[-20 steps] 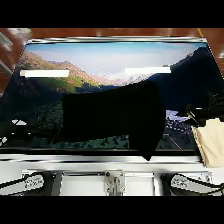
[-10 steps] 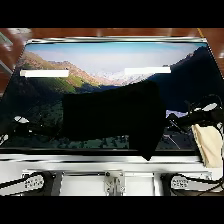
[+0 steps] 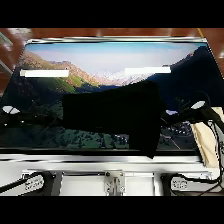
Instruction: Fold the shirts.
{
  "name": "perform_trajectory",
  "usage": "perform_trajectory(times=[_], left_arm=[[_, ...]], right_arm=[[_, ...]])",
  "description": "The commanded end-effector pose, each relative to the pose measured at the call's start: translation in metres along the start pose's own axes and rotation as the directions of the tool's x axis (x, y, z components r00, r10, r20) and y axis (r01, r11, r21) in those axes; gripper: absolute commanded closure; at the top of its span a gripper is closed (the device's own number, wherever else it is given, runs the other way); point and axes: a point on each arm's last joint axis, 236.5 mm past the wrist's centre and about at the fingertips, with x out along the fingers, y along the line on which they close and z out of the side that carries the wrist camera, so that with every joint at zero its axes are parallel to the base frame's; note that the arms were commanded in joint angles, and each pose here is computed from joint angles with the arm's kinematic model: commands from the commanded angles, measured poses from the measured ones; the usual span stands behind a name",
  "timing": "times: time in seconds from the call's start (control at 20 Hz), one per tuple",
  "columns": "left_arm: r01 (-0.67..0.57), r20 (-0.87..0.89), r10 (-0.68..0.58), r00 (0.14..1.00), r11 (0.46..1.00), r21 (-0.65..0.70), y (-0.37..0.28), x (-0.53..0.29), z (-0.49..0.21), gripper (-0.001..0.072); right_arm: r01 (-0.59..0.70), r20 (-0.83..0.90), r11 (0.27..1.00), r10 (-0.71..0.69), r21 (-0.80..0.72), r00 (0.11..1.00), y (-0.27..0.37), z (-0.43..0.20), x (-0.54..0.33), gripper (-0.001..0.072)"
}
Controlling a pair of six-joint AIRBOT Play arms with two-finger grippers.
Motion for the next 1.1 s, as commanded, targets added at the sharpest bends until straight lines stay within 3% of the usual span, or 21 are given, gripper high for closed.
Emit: perform_trajectory(times=[0.0, 0.1, 0.15, 0.2, 0.35, 0.45, 0.6, 0.75, 0.9, 1.05], left_arm=[[-0.02, 0.211, -0.026, 0.977, 0.977, 0.212, -0.062, -0.071, 0.057, 0.0672], [-0.1, 0.429, -0.088, 0.899, 0.913, 0.396, -0.138, -0.159, 0.091, 0.0671], [-0.164, 0.539, -0.145, 0.83, 0.859, 0.484, -0.185, -0.214, 0.097, 0.0671], [-0.237, 0.628, -0.21, 0.75, 0.8, 0.552, -0.232, -0.268, 0.092, 0.067], [-0.479, 0.786, -0.456, 0.418, 0.625, 0.617, -0.359, -0.424, 0.026, 0.067], [-0.578, 0.787, -0.565, 0.248, 0.566, 0.588, -0.404, -0.485, -0.032, 0.0671], [-0.603, 0.835, -0.52, 0.18, 0.613, 0.511, -0.4, -0.507, -0.079, 0.0671], [-0.642, 0.908, -0.335, 0.25, 0.645, 0.415, -0.356, -0.489, -0.094, 0.067], [-0.658, 0.919, -0.247, 0.308, 0.642, 0.393, -0.333, -0.472, -0.101, 0.067], [-0.645, 0.902, -0.176, 0.395, 0.646, 0.409, -0.314, -0.45, -0.099, 0.067]], right_arm=[[-0.003, 0.258, 0.962, 0.077, -0.275, 0.963, 0.065, 0.05, -0.083, 0.0644], [0.122, 0.538, 0.894, 0.147, -0.431, 0.83, 0.134, 0.084, -0.198, 0.0644], [0.228, 0.689, 0.85, 0.199, -0.475, 0.697, 0.175, 0.088, -0.275, 0.0645], [0.352, 0.822, 0.808, 0.26, -0.473, 0.507, 0.217, 0.078, -0.36, 0.0644], [0.61, 0.917, 0.723, 0.4, -0.325, 0.015, 0.299, -0.025, -0.546, 0.0644], [0.655, 0.897, 0.712, 0.427, -0.252, -0.118, 0.318, -0.092, -0.591, 0.0644], [0.666, 0.907, 0.718, 0.394, -0.204, -0.148, 0.314, -0.16, -0.597, 0.0644], [0.667, 0.939, 0.724, 0.327, -0.176, -0.108, 0.297, -0.193, -0.581, 0.0644], [0.675, 0.95, 0.716, 0.305, -0.179, -0.072, 0.291, -0.204, -0.57, 0.0644], [0.664, 0.969, 0.716, 0.242, -0.214, 0.051, 0.276, -0.192, -0.543, 0.0644]])
